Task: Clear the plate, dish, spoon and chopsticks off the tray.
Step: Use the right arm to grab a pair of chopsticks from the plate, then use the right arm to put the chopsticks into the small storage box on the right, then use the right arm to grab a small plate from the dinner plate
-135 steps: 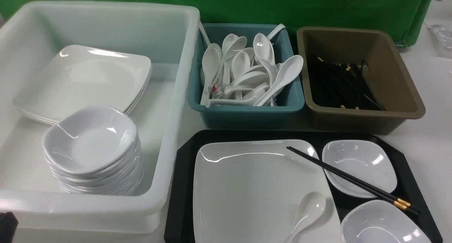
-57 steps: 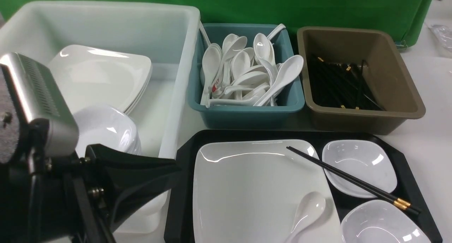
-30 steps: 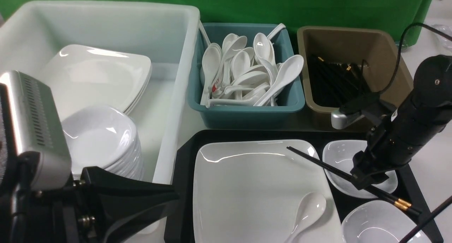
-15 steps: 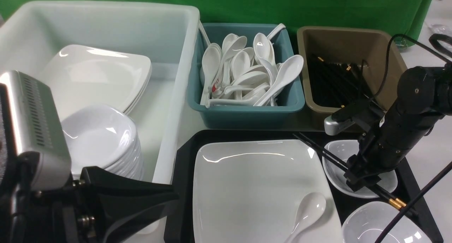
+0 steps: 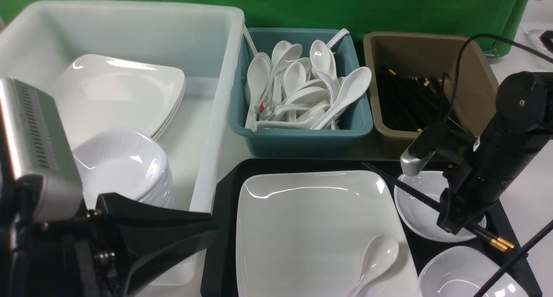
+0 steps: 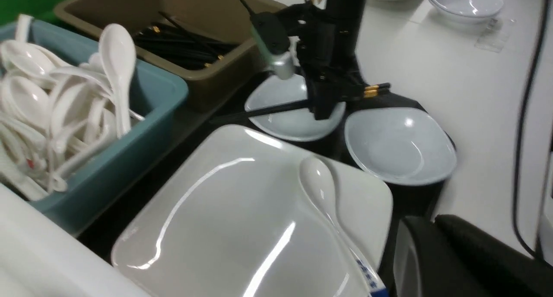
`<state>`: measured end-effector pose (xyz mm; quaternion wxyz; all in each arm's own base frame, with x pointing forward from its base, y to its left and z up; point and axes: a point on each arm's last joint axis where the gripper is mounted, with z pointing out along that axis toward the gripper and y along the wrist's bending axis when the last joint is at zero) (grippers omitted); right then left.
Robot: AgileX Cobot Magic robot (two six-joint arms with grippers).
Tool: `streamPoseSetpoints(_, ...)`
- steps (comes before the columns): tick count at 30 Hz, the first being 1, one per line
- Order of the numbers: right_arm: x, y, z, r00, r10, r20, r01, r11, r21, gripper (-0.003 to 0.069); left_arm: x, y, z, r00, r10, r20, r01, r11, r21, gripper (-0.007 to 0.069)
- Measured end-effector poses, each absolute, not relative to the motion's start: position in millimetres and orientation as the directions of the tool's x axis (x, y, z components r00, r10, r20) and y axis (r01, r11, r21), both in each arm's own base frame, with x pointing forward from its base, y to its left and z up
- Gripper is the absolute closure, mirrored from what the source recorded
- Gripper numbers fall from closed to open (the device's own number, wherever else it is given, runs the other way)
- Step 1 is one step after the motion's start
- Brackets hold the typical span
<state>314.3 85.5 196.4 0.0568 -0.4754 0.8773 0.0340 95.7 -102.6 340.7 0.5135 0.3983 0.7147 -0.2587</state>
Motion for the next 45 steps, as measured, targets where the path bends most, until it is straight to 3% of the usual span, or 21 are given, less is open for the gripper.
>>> streamPoseSetpoints(2, 307.7, 88.8, 211.1, -0.483, -0.862, -0.152, -0.871, 0.491, -0.019, 0.0531, 98.4, -101.8, 343.2, -0.14, 0.282, -0.949, 0.818, 0.573, 0.049, 0.0608)
streamPoseSetpoints(5, 303.1, 94.5, 234.9, -0.454, -0.86, -0.235, -0.868, 0.486, -0.103, 0.0531, 102.6, -100.2, 347.5, -0.114, 0.246, -0.963, 0.789, 0.611, 0.063, 0.0608)
streamPoseSetpoints(6, 303.7, 97.8, 254.4, -0.456, -0.82, -0.347, -0.826, 0.535, -0.18, 0.0531, 105.3, -98.9, 350.5, -0.095, 0.222, -0.97, 0.768, 0.637, 0.07, 0.0608)
streamPoseSetpoints(9, 313.1, 97.3, 279.9, -0.482, -0.703, -0.523, -0.705, 0.665, -0.245, 0.0531, 109.4, -96.6, 355.4, -0.064, 0.183, -0.981, 0.732, 0.677, 0.078, 0.0608)
streamPoseSetpoints(10, 325.6, 93.6, 295.0, -0.499, -0.586, -0.639, -0.594, 0.768, -0.24, 0.0531, 111.3, -95.3, 357.7, -0.048, 0.166, -0.985, 0.713, 0.696, 0.083, 0.0608)
streamPoseSetpoints(11, 326.2, 93.8, 295.8, -0.506, -0.574, -0.644, -0.586, 0.777, -0.232, 0.0531, 111.5, -95.2, 358.1, -0.045, 0.164, -0.985, 0.711, 0.698, 0.083, 0.0608)
streamPoseSetpoints(12, 342.7, 87.1, 307.1, -0.516, -0.42, -0.746, -0.455, 0.873, -0.177, 0.0531, 113.1, -93.9, 360.2, -0.03, 0.149, -0.988, 0.694, 0.715, 0.087, 0.0608)
streamPoseSetpoints(13, 346.1, 86.6, 308.3, -0.515, -0.403, -0.756, -0.441, 0.882, -0.169, 0.0531, 113.4, -93.7, 360.6, -0.028, 0.146, -0.989, 0.691, 0.718, 0.086, 0.0608)
streamPoseSetpoints(14, 362.3, 80.6, 313.7, -0.511, -0.268, -0.817, -0.338, 0.936, -0.096, 0.0531, 114.1, -93.1, 361.6, -0.021, 0.137, -0.99, 0.683, 0.726, 0.086, 0.0608)
streamPoseSetpoints(17, 394.9, 73.3, 310.1, -0.495, -0.109, -0.862, -0.223, 0.975, 0.005, 0.0531, 114.6, -93.3, 361.5, -0.022, 0.137, -0.99, 0.682, 0.726, 0.085, 0.0608)
streamPoseSetpoints(20, 420.2, 70.8, 294.2, -0.514, -0.055, -0.856, -0.181, 0.982, 0.046, 0.0491, 114.5, -93.7, 360.9, -0.026, 0.14, -0.99, 0.685, 0.723, 0.085, 0.0608)
streamPoseSetpoints(23, 435.2, 71.5, 271.3, -0.574, -0.034, -0.818, -0.162, 0.984, 0.073, 0.0298, 114.5, -94.0, 360.4, -0.029, 0.144, -0.989, 0.688, 0.721, 0.085, 0.0608)
streamPoseSetpoints(24, 435.4, 71.6, 269.9, -0.579, -0.033, -0.815, -0.161, 0.984, 0.074, 0.0298, 114.6, -94.2, 360.2, -0.03, 0.145, -0.989, 0.688, 0.72, 0.085, 0.0608)
streamPoseSetpoints(26, 434.0, 72.1, 263.5, -0.621, -0.04, -0.783, -0.163, 0.983, 0.079, 0.0185, 114.4, -94.7, 359.4, -0.035, 0.151, -0.988, 0.694, 0.715, 0.085, 0.0608)
streamPoseSetpoints(28, 426.9, 71.5, 271.6, -0.641, -0.058, -0.765, -0.175, 0.982, 0.072, 0.0154, 113.8, -95.0, 358.2, -0.033, 0.171, -0.985, 0.7, 0.707, 0.099, 0.0608)
streamPoseSetpoints(31, 410.3, 69.6, 290.8, -0.671, -0.096, -0.735, -0.198, 0.979, 0.054, 0.0198, 112.9, -95.4, 355.9, -0.029, 0.209, -0.978, 0.71, 0.692, 0.127, 0.0608)
streamPoseSetpoints(35, 374.9, 66.0, 320.8, -0.737, -0.187, -0.649, -0.256, 0.967, 0.012, 0.0366, 110.6, -97.2, 351.6, -0.05, 0.245, -0.968, 0.737, 0.663, 0.13, 0.0608)
streamPoseSetpoints(38, 322.8, 71.0, 331.1, -0.812, -0.284, -0.51, -0.329, 0.944, -0.001, 0.0491, 108.2, -98.4, 348.6, -0.068, 0.268, -0.961, 0.759, 0.639, 0.125, 0.0608)
streamPoseSetpoints(42, 243.0, 91.2, 301.4, -0.839, -0.44, -0.321, -0.463, 0.887, -0.006, 0.0482, 107.8, -98.7, 348.0, -0.071, 0.272, -0.96, 0.763, 0.635, 0.123, 0.0608)
streamPoseSetpoints(45, 198.9, 100.0, 270.4, -0.822, -0.528, -0.212, -0.541, 0.841, 0.002, 0.0388, 107.8, -98.7, 348.0, -0.071, 0.272, -0.96, 0.763, 0.635, 0.123, 0.0608)
